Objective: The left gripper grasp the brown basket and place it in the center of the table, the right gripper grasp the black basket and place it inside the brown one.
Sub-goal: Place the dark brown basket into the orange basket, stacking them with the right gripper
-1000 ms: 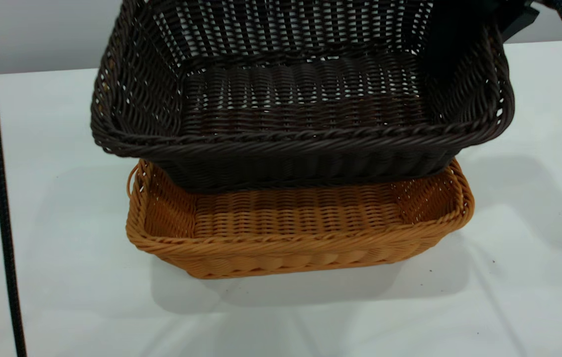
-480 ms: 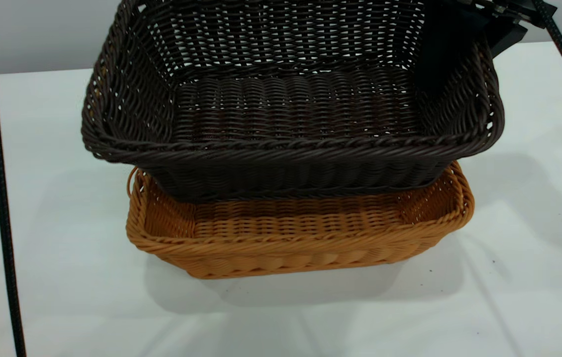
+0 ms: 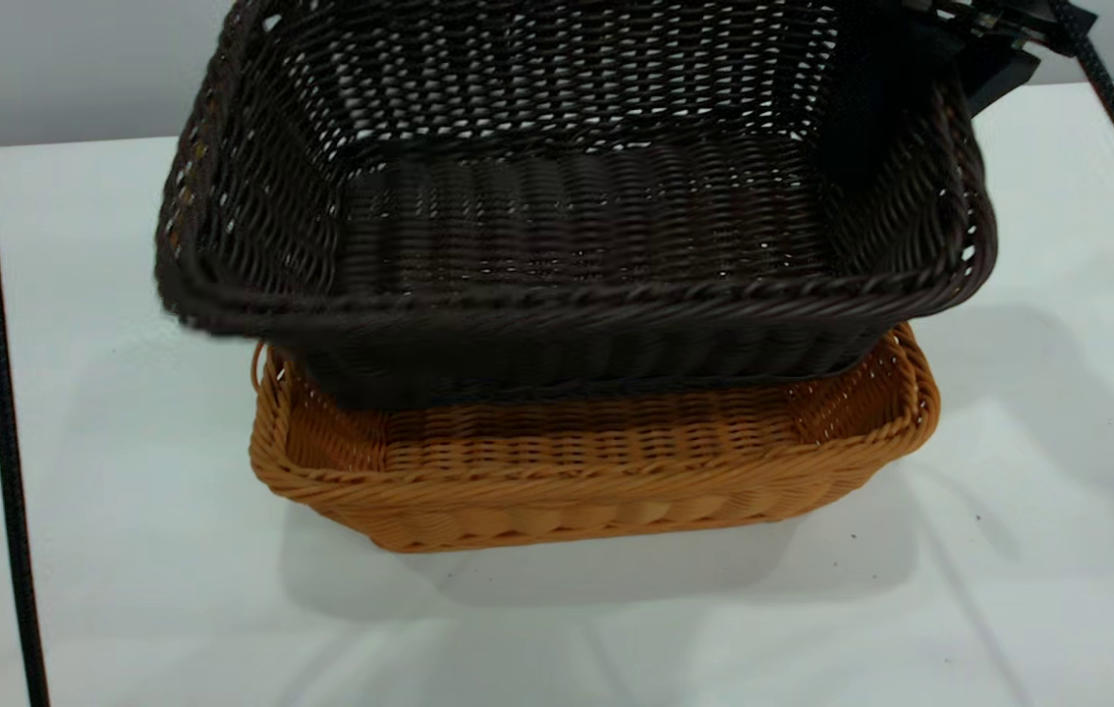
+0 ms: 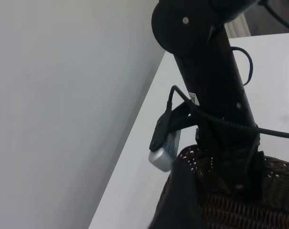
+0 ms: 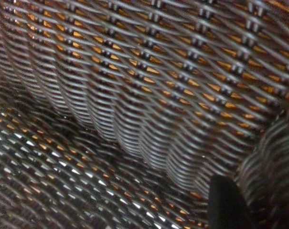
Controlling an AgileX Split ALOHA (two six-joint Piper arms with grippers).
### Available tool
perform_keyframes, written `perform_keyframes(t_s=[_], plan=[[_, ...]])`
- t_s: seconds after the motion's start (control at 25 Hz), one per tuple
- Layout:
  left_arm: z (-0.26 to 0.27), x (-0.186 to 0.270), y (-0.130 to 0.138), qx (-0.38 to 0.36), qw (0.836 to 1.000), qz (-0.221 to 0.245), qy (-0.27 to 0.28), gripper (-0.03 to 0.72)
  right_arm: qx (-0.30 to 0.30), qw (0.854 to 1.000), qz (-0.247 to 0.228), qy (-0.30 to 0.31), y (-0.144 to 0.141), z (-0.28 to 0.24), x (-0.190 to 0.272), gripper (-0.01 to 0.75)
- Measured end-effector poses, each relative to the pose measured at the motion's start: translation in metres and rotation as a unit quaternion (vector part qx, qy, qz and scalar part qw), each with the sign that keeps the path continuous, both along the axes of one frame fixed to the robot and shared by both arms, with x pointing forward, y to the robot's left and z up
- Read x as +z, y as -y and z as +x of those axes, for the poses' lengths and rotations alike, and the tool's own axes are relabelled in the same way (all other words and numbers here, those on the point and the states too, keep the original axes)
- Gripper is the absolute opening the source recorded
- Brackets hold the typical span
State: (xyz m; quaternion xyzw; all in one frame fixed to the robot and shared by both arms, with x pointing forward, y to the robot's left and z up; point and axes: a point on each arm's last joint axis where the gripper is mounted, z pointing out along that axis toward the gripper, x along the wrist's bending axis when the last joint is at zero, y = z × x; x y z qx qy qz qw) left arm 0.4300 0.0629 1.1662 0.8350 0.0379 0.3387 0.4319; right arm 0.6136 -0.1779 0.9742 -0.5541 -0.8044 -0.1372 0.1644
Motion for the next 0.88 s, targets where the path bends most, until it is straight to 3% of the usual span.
perform_keyframes(t_s=[0.4, 0.88], plan=[[0.000, -0.001, 0.000, 0.000, 1.000, 0.003, -0.001, 0.531, 0.026, 1.000, -0.011, 0.004, -0.011, -0.005, -0.001, 0.234], [0.000, -0.001, 0.000, 0.000, 1.000, 0.004, -0.002, 0.531, 0.004, 0.999, -0.021, -0.031, -0.012, -0.001, -0.023, 0.234]])
